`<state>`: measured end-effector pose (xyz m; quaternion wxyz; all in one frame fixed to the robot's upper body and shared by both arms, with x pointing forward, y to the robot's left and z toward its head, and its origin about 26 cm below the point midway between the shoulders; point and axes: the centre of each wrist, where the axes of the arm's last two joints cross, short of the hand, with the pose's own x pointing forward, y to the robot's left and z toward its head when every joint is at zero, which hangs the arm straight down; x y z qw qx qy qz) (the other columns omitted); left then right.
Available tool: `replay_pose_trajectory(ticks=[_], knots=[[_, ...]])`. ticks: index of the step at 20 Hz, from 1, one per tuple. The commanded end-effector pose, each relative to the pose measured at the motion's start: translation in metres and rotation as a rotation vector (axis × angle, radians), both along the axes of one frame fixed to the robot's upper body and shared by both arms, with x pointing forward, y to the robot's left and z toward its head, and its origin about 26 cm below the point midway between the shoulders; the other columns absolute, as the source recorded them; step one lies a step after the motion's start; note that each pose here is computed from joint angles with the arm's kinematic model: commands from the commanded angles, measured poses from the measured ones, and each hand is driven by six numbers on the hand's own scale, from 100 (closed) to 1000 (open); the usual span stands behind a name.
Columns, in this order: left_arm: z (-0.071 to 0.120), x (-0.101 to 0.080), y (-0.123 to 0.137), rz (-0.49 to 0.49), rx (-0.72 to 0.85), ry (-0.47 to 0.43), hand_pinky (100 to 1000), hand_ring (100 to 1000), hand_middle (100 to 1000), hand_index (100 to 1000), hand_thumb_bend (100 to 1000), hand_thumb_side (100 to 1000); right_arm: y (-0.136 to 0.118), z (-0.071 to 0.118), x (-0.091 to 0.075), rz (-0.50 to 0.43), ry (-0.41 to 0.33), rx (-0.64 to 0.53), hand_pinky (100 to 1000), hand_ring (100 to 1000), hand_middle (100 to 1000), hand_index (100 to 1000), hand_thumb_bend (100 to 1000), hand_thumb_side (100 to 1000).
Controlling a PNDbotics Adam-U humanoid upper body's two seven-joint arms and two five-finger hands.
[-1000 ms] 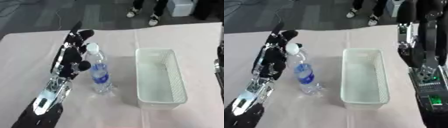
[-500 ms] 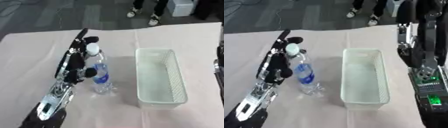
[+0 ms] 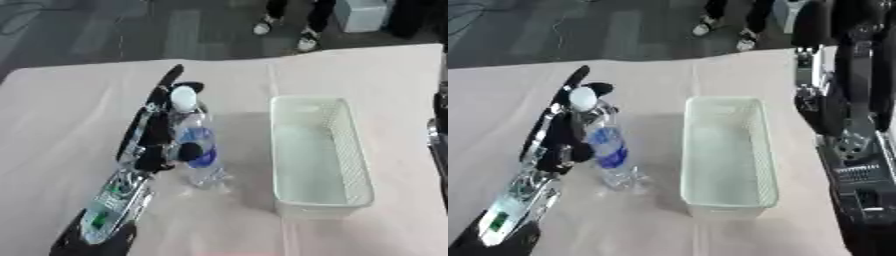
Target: Pick up objects on the table and place them in the box.
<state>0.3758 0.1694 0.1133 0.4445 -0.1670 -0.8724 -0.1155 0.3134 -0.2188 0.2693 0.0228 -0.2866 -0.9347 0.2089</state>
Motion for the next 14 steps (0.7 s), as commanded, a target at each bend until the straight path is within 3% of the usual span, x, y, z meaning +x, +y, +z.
replay_pose_trajectory(ticks=[1,14], knots=[[-0.001,0.001,-0.002,-0.002,0.033,0.0,602,829,675,1000,1000,366,0.001,0.008,-0.003,0.01,-0.028,0.002,529,734,851,825,100,1000],[-0.028,0.001,-0.011,-0.028,0.116,0.058,587,810,642,1000,1000,329,0.002,0.01,-0.003,0.018,-0.031,0.002,528,733,849,825,100,1000]])
